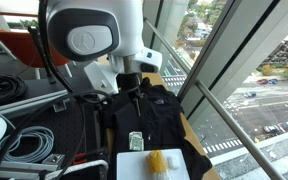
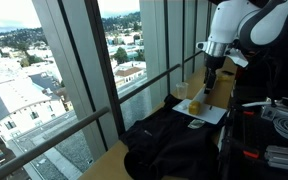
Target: Zip up the black jumper
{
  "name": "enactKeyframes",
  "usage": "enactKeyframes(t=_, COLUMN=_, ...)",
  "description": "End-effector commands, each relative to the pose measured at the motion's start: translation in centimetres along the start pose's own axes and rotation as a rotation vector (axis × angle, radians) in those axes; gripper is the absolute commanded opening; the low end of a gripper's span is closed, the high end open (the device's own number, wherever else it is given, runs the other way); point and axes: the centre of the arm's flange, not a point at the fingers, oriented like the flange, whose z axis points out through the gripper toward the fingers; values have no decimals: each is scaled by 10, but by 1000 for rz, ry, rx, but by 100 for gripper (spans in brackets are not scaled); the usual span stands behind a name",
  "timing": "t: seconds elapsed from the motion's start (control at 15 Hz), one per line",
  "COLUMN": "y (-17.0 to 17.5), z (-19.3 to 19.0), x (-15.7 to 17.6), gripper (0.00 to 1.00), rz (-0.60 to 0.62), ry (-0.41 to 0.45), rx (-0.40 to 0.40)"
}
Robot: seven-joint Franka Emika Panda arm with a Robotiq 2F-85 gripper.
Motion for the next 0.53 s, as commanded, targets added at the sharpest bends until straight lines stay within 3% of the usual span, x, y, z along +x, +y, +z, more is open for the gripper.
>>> enactKeyframes(t=0.0, y=24, z=53, x=39, gripper=100, rz=21, ry=-9, rx=18)
enactKeyframes(t=0.47, y=21, z=138, x=81, gripper=100, rz=19, ry=-69, rx=20)
